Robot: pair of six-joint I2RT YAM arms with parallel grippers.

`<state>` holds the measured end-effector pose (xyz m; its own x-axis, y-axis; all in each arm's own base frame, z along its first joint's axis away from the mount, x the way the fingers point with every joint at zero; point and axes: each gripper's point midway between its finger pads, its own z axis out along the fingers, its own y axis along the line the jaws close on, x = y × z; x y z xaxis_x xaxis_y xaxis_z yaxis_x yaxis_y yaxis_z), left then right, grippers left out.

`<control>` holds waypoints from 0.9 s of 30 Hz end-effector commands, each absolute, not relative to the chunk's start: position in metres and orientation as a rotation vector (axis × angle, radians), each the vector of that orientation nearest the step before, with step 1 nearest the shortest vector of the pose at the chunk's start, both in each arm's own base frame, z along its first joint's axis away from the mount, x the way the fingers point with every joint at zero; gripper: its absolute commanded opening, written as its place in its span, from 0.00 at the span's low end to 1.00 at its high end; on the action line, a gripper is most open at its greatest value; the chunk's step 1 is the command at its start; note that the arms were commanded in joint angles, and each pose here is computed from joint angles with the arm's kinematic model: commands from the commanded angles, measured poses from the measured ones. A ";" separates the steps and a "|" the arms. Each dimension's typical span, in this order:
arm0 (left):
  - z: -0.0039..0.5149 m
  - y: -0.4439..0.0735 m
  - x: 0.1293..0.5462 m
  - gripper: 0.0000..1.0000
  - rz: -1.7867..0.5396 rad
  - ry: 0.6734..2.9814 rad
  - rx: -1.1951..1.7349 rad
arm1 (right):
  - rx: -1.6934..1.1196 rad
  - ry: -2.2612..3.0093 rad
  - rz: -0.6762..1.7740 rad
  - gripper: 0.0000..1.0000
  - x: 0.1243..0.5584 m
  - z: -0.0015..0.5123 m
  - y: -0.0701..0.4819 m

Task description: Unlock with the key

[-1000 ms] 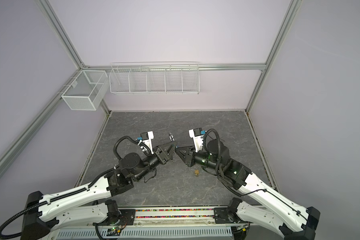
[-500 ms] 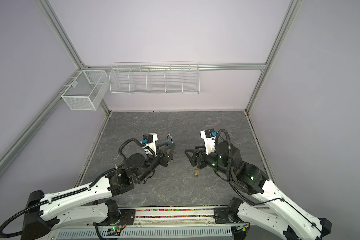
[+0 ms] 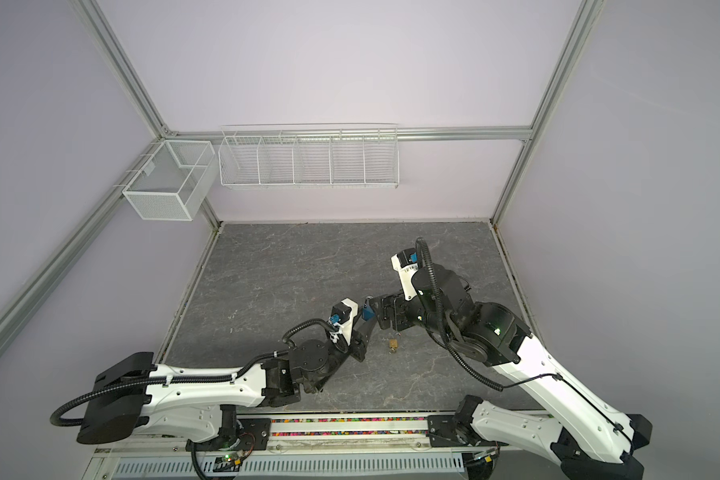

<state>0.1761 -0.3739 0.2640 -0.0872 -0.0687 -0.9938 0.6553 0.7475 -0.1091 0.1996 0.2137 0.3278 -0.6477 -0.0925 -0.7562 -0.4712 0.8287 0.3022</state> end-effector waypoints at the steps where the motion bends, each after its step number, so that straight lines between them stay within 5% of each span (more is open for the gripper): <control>1: 0.291 -0.370 0.181 0.00 -0.645 1.475 0.380 | -0.379 2.283 0.496 0.88 0.204 0.318 0.201; 27: 0.283 -0.381 0.180 0.00 -0.623 1.501 0.403 | -0.342 2.301 0.343 0.95 0.247 0.302 0.221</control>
